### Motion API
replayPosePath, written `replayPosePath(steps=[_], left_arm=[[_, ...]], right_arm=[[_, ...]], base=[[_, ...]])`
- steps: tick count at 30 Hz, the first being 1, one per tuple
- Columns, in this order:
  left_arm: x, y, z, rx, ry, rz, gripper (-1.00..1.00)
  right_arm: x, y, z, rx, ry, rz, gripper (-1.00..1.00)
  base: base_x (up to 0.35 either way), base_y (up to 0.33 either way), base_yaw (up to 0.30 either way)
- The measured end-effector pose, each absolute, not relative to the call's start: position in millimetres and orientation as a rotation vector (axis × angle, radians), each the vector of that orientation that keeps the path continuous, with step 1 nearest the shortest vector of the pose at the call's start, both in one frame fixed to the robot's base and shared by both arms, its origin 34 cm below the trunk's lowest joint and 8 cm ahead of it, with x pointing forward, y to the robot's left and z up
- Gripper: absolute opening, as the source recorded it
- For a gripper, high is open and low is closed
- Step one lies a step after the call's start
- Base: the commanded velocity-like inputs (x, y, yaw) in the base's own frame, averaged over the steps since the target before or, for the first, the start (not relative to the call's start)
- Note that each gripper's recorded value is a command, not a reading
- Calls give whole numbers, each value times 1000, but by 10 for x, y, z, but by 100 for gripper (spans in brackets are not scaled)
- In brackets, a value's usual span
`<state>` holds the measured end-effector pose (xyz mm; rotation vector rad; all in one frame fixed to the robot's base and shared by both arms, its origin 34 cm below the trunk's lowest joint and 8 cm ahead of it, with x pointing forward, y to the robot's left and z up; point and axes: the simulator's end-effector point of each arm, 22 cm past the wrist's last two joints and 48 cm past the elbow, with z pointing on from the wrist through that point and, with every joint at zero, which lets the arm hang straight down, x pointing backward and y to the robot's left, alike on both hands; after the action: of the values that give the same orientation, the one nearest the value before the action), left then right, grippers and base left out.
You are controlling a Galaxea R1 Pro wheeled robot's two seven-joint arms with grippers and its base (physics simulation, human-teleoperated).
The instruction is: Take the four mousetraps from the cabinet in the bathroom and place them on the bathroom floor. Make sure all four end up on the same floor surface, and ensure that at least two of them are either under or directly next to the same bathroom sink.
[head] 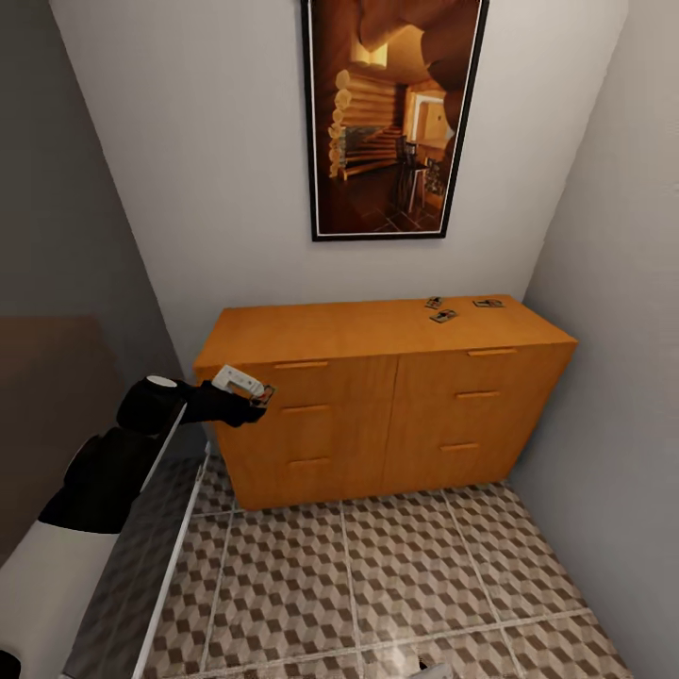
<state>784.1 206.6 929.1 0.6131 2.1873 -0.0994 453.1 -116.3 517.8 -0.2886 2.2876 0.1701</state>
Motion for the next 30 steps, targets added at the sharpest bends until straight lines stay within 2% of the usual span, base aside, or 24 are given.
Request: replayPosePath(steps=[5,18,24,30], left_arm=[[7838,2083,9229,611,2203,-100,-100],[7726,2218,8434,603,2388,-129,-100],[7555,2088,7591,702,2464,-187,-100],[6989,1834,6468,801,2531,-334,-100]], right_arm=[[4531,-1163,5179,-288,2287,170,100],[4529,-1163,5181,-288,2287,170,100],[4530,-1163,5182,-288,2287,170,100],[4531,-1162,5183,-288,2286,171,100]], base=[[-254,0,0],[-27,0,0],[0,0,0],[0,0,0]])
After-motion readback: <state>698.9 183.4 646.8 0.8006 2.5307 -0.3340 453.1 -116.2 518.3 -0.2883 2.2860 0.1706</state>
